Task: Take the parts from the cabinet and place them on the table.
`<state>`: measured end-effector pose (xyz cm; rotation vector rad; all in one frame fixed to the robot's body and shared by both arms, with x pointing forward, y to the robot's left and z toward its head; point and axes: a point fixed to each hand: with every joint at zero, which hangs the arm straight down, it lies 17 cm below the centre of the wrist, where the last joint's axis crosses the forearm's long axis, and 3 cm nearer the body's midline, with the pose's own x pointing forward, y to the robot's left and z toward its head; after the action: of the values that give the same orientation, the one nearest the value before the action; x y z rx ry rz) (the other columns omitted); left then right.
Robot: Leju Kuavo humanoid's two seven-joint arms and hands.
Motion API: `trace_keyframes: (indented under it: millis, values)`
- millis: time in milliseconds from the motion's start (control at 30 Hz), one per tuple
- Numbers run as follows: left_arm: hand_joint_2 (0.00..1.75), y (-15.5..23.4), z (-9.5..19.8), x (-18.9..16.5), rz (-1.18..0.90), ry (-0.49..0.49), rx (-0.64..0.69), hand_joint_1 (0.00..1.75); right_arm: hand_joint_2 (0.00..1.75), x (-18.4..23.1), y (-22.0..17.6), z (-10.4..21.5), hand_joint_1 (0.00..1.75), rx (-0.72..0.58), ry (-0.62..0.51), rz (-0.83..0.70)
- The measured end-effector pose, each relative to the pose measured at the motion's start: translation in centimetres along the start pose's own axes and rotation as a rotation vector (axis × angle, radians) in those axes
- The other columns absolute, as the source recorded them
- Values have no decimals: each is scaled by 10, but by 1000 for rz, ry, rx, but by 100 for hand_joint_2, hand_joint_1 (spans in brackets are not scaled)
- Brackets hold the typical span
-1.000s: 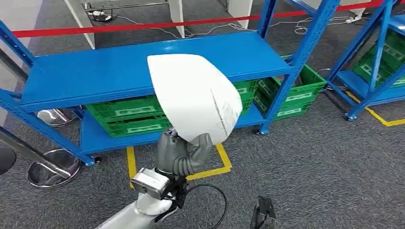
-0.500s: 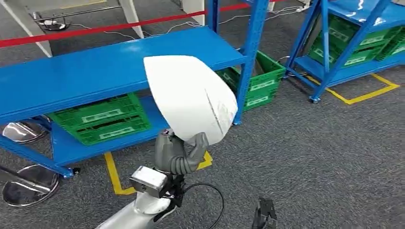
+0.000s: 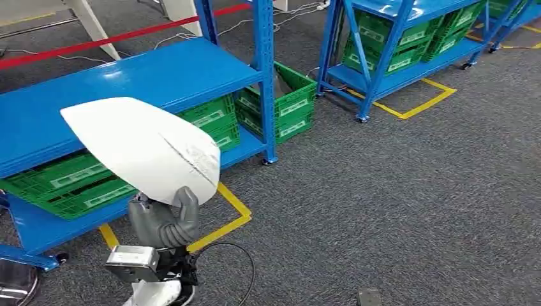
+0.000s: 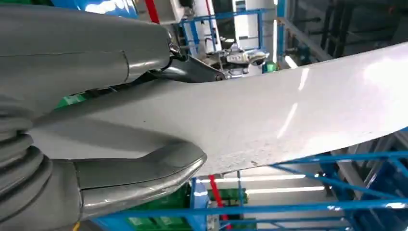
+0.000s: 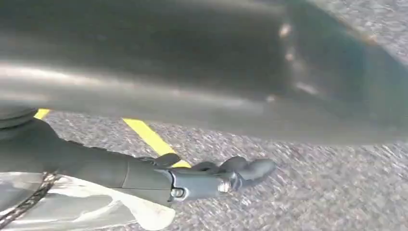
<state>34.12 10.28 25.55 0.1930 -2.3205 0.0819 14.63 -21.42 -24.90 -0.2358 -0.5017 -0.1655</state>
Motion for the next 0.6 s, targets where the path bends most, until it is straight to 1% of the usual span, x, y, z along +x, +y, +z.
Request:
trace_keyframes:
  millis: [300, 400, 600]
  values:
    - [175, 12, 5, -9, -22, 29, 23, 175, 0, -1, -16, -5, 0, -24, -13, 11]
    - [175, 15, 5, -11, -28, 35, 30, 175, 0, 10, -15, -6, 0, -19, -50, 9]
    - [175, 20, 7, -16, -28, 52, 35, 175, 0, 14, -18, -6, 0, -28, -84, 16]
